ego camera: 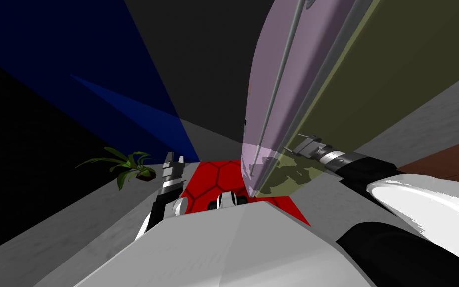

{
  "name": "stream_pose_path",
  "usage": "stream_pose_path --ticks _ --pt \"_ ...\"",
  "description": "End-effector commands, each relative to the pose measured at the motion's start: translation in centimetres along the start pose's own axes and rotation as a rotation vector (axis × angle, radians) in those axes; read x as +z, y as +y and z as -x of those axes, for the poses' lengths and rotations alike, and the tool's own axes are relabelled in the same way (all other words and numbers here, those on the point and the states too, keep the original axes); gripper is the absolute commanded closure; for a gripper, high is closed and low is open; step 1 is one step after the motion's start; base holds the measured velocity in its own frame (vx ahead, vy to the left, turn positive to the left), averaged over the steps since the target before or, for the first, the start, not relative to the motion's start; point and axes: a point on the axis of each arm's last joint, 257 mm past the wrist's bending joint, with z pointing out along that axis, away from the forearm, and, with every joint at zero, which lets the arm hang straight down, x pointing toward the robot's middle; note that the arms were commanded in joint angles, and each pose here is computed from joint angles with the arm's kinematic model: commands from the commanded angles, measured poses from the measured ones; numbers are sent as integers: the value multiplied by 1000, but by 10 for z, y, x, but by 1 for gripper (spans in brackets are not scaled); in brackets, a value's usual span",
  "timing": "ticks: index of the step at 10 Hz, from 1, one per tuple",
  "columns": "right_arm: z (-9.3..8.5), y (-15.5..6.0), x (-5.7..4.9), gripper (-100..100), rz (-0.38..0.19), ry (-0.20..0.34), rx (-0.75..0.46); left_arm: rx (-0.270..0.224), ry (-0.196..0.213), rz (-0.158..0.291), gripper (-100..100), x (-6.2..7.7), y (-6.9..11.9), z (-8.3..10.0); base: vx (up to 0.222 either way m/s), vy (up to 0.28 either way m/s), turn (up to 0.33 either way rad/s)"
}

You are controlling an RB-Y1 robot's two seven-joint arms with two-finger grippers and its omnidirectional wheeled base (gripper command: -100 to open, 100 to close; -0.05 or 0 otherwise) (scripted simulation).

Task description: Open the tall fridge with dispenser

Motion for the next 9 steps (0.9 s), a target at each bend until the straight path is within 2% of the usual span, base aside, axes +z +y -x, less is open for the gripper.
stream_pose_path --ticks 1,6,9 --pt "5 -20 0 -100 -33 -3 -86 0 0 0 0 0 0 0 44 75 5" --pt "10 -45 1 -100 -65 14 -240 0 0 0 0 0 0 0 23 55 7" --pt "12 -52 2 -100 -75 17 -285 0 0 0 0 0 0 0 14 38 -11"
